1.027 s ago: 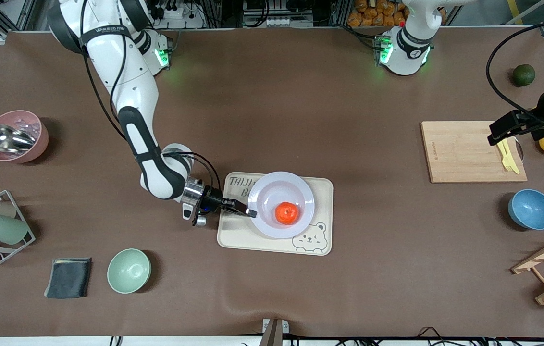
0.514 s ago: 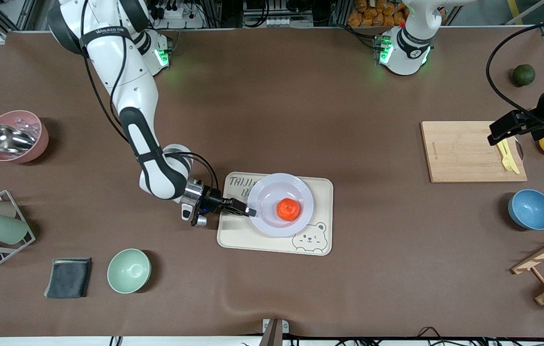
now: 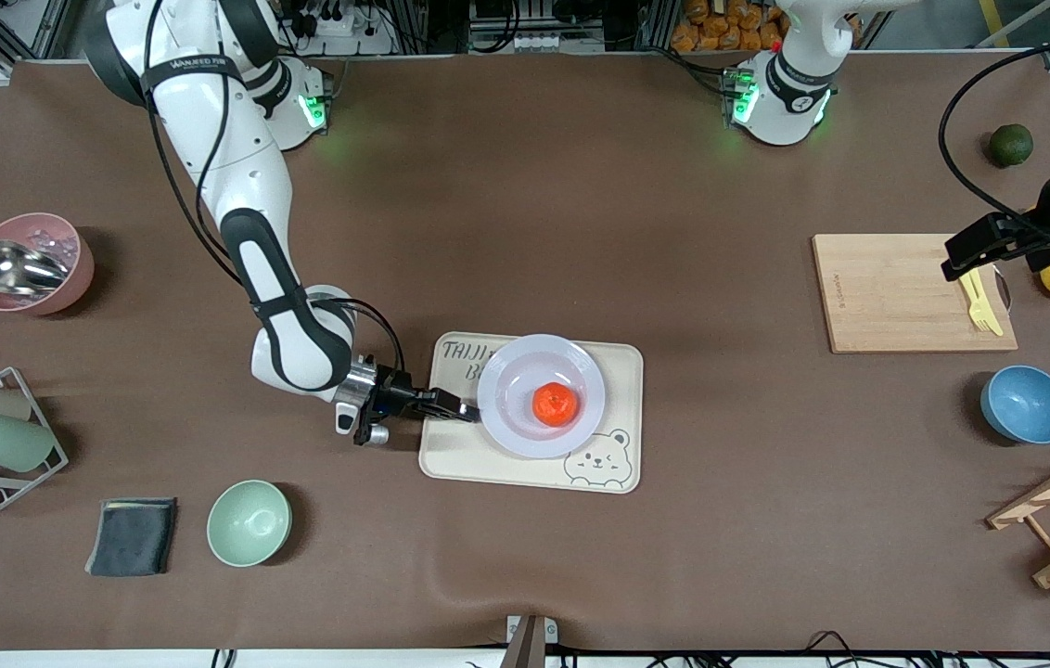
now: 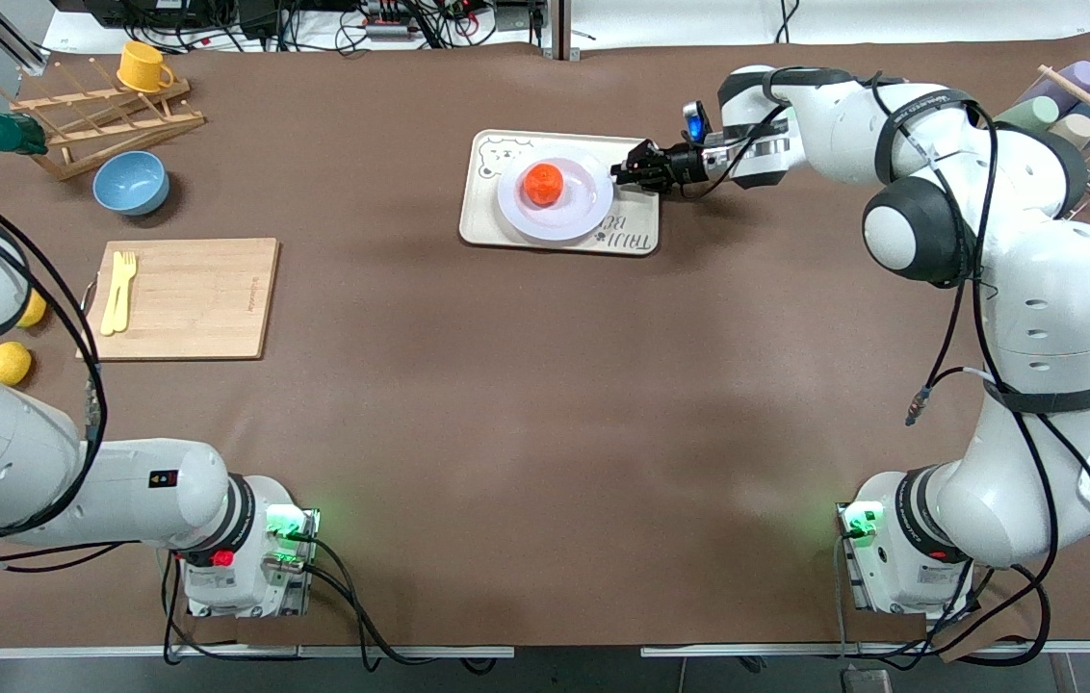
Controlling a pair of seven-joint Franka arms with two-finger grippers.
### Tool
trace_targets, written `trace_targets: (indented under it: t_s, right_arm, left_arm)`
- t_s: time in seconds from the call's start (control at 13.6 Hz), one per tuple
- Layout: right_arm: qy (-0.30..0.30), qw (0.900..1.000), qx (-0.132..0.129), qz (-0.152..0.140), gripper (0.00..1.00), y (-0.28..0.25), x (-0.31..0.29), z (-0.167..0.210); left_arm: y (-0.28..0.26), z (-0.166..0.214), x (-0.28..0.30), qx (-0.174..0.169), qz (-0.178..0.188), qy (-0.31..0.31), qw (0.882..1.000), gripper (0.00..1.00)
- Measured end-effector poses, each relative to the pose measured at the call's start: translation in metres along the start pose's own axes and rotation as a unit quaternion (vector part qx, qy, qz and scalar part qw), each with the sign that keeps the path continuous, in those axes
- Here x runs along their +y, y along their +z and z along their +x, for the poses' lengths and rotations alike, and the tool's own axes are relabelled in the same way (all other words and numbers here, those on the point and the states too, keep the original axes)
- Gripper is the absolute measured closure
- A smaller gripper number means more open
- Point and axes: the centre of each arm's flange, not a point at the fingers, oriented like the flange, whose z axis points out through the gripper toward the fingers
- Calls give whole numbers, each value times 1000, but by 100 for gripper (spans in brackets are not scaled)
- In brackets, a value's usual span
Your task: Place orange and plate with both arms
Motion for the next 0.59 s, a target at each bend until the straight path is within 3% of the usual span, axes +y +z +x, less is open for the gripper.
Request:
trace_targets:
  t_s: [0.22, 0.37, 0.59]
  right_arm:
    - [13, 1000, -6, -14, 69, -11, -9, 13]
    - [23, 1000, -9, -17, 59, -16, -12, 18]
    - [35, 998, -51, -28, 56, -32, -29, 30]
  left_arm:
    - [0, 0, 0, 0, 0, 0, 1000, 0]
    - [0, 0, 0, 0, 0, 0, 1000, 0]
    - [0, 0, 0, 0, 0, 0, 1000, 0]
